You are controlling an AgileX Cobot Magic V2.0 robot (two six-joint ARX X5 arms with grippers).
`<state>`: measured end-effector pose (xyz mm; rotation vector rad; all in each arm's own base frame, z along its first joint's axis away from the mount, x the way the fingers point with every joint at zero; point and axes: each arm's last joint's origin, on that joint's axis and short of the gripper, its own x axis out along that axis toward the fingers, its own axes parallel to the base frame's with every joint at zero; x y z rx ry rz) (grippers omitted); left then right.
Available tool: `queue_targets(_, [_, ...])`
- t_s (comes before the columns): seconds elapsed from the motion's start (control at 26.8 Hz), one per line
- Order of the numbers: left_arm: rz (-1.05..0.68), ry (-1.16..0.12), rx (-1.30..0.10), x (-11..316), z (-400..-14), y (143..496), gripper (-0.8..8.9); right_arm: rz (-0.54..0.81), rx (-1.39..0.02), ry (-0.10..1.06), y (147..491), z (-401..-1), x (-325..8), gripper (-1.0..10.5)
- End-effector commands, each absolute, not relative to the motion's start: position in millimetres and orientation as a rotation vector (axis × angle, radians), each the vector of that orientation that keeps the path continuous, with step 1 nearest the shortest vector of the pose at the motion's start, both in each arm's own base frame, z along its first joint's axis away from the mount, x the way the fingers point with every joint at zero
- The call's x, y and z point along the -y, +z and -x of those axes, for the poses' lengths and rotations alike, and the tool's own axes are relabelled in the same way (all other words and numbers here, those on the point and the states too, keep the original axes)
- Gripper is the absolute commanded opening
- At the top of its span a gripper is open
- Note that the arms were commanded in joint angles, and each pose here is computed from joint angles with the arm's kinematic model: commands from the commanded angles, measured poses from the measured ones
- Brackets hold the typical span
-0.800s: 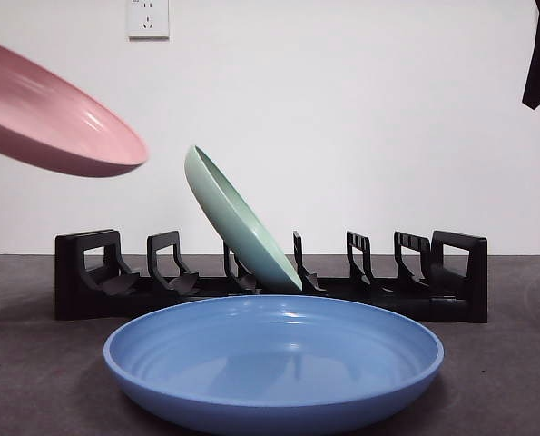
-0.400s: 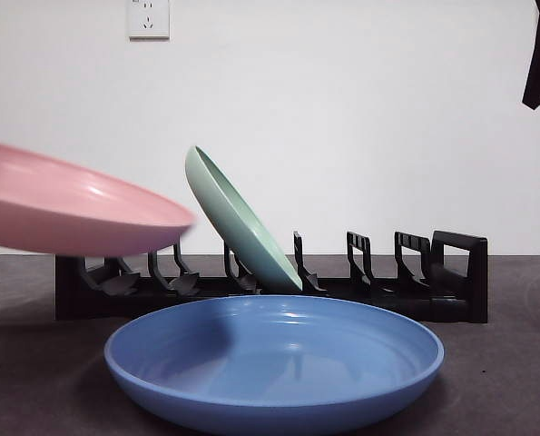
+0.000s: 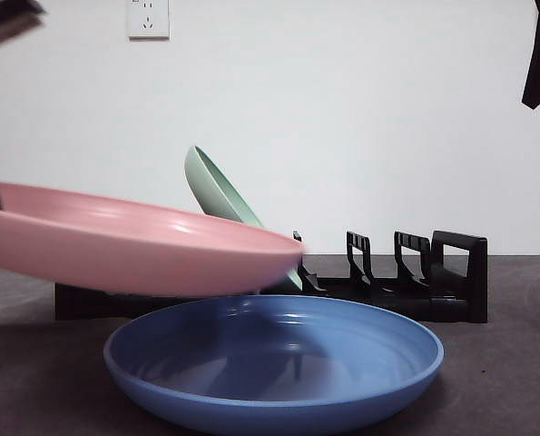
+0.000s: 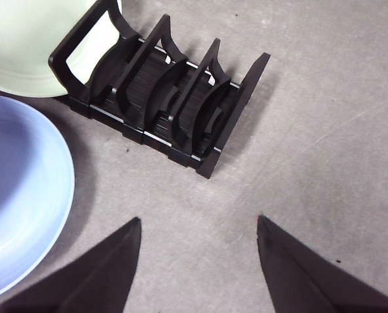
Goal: Place the plate
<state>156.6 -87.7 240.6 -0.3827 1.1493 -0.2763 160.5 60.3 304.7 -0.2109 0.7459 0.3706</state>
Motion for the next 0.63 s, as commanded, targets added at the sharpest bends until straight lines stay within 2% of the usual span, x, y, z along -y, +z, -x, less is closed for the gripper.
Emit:
queue_targets(0.04, [0.397,-0.294,-1.172,103.5,-164.9,232.7,0.1,0.199,-0.745,0.37,305.3,-161.9,-61.7,2.7])
queue_targets(0.3, [0.38,-0.33,-1.215,132.9,-180.2,210.5,0.1,0.199,-0.747,0.37,305.2,-161.8,-61.7,2.7])
queue_targets(0.63, [0.382,-0.337,-1.233,153.1,-195.6,187.1,0.1,0.199,-0.749,0.37,305.0,-161.7,-61.6,2.7])
